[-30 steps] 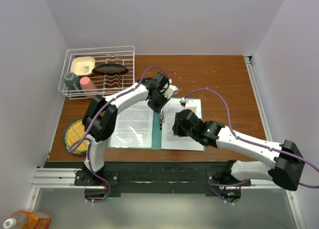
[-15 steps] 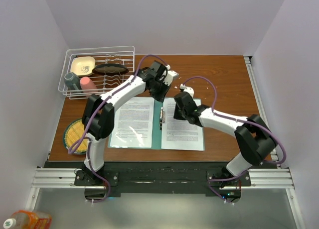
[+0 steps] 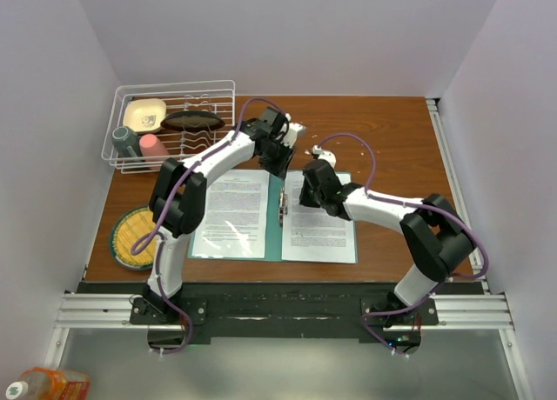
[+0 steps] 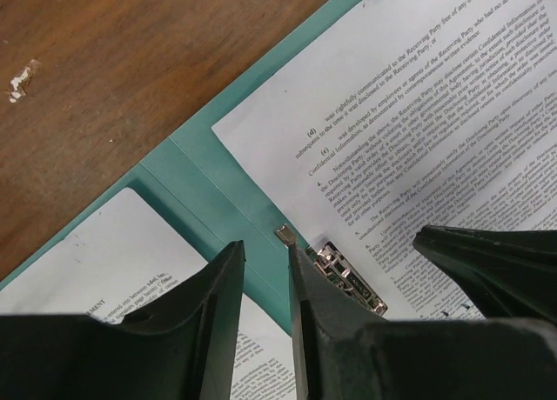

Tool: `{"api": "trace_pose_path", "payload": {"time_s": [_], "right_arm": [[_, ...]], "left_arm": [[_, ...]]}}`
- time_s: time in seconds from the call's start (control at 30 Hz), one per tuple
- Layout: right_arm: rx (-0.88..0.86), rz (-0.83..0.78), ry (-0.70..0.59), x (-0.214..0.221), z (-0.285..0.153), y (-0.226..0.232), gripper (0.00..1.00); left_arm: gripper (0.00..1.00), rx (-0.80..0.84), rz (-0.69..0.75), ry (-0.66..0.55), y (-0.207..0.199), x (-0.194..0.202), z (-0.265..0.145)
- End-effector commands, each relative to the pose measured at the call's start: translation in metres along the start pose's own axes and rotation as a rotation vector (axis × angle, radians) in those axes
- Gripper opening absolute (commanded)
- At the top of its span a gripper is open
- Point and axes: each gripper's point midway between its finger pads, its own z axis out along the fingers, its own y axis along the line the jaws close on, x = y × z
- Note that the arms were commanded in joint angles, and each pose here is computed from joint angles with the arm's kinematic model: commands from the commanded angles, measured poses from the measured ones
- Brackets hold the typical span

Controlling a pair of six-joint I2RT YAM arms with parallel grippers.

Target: Put the files into the folder

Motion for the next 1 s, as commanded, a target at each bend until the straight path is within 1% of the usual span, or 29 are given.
{"api": "trace_pose_path", "payload": {"time_s": [0.0, 0.2, 0.23, 0.67, 0.97], "right_arm": [[0.023, 0.021, -0.006, 0.002, 0.012, -0.005, 0.0], [0.051, 0.025, 0.053, 0.025, 0.023, -0.017, 0.0], [0.036, 0.029, 0.041, 0.023, 0.024, -0.013, 0.0], [0.05, 0.053, 0.079, 0.044, 0.029, -0.025, 0.0], [0.057, 0.062, 0.087, 0.053, 0.027, -0.032, 0.0]], "left_arm": [[0.36, 0.023, -0.023, -0.042, -0.002, -0.011, 0.004], [0.45, 0.024, -0.034, -0.028, -0.002, -0.004, 0.012], [0.46, 0.022, -0.037, -0.021, -0.001, -0.001, 0.014], [0.46, -0.026, -0.069, 0.022, 0.009, 0.021, 0.026], [0.46, -0.007, -0.091, 0.024, 0.006, 0.018, 0.038]]}}
